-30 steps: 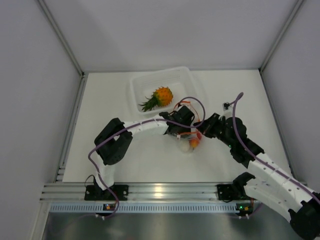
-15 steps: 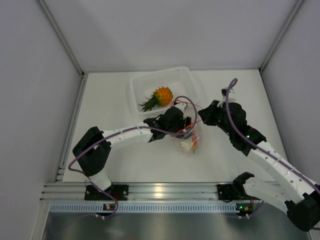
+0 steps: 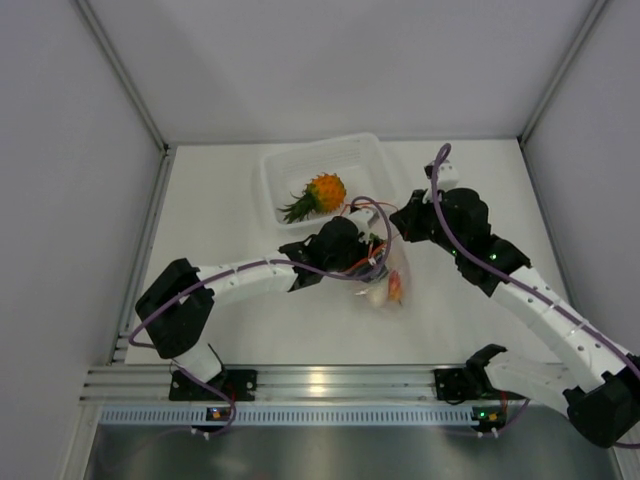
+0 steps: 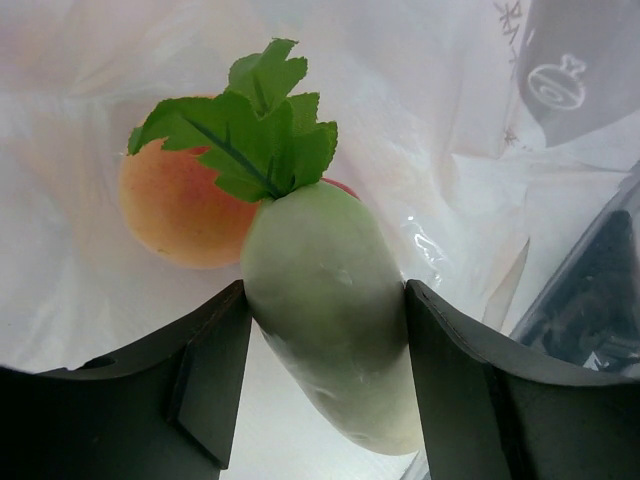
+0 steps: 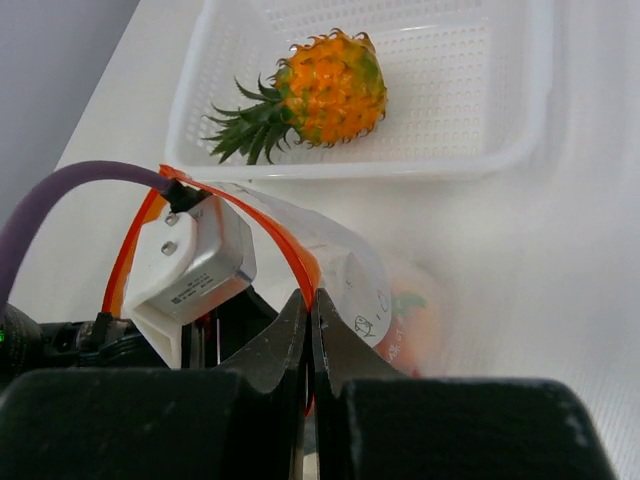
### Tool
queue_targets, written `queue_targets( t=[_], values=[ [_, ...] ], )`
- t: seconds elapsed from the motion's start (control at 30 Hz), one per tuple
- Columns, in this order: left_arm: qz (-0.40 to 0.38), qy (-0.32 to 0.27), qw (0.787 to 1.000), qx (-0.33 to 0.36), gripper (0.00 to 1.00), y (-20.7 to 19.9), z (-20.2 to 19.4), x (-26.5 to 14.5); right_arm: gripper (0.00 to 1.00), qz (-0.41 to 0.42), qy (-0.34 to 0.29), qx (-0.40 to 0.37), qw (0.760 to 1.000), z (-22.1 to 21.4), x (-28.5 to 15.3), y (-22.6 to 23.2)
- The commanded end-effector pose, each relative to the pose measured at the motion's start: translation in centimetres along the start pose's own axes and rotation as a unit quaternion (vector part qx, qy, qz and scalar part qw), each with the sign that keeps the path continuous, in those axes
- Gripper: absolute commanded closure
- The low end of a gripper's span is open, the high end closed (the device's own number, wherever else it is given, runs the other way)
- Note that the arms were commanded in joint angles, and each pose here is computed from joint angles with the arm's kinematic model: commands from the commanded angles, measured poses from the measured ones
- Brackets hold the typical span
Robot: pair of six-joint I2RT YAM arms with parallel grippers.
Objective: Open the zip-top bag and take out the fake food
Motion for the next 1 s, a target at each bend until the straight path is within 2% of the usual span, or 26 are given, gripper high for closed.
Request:
queue_targets(
  t=[0.0, 0.1, 0.13, 0.2, 0.27, 0.37, 0.57, 0.77, 0.97],
  values=[
    [-0.061, -0.009, 0.998, 0.03, 1.0, -1.8, 0.7, -0.4, 1.0, 0.018, -0.062, -0.034, 0.997, 4.3, -1.4, 0.9],
    [-0.086, -0.005, 0.995, 0.05, 1.0, -2.5, 0.3, -0.7, 1.0, -0.008, -0.041, -0.04, 0.998, 5.0, -0.5, 0.5],
    [-0.09, -0.008, 0.995, 0.053, 1.0, -2.7, 0.5, -0.9, 1.0, -0.017, -0.01, -0.043, 0.999, 4.2, 0.4, 0.3],
    [-0.103, -0.013, 0.992, 0.067, 1.0, -3.1, 0.4, -1.4, 1.0, -0.025, 0.008, -0.05, 0.998, 4.7, 0.8, 0.3],
    [-0.101, -0.019, 0.992, 0.072, 1.0, -3.0, 0.4, -1.6, 1.0, -0.034, 0.047, -0.052, 0.997, 3.8, 1.8, 0.0],
    [-0.093, -0.031, 0.992, 0.077, 1.0, -2.9, 0.6, -2.1, 1.0, -0.036, 0.068, -0.053, 0.996, 2.7, 2.3, -0.2],
    [-0.055, -0.055, 0.994, 0.071, 1.0, -2.0, 0.8, -2.4, 1.0, -0.026, 0.078, -0.049, 0.995, 1.2, 2.2, -0.3],
    [0.002, -0.113, 0.993, 0.037, 1.0, -1.1, 2.1, -2.9, 1.0, -0.004, 0.104, -0.058, 0.993, -0.8, 1.9, -0.2],
    [0.03, -0.163, 0.986, -0.002, 1.0, -1.2, 3.5, -4.2, 1.0, 0.032, 0.075, -0.087, 0.993, -1.8, 0.2, 1.5]
  ],
)
Point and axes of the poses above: each gripper's point midway between its finger pads, its own x axis out along the fingers, its own y axis along the line the jaws close on, z = x × y, the point moved 7 cm from there along -x, back along the fingers, and after that the axes turned 8 degrees about -x, right-handed, at the moved point
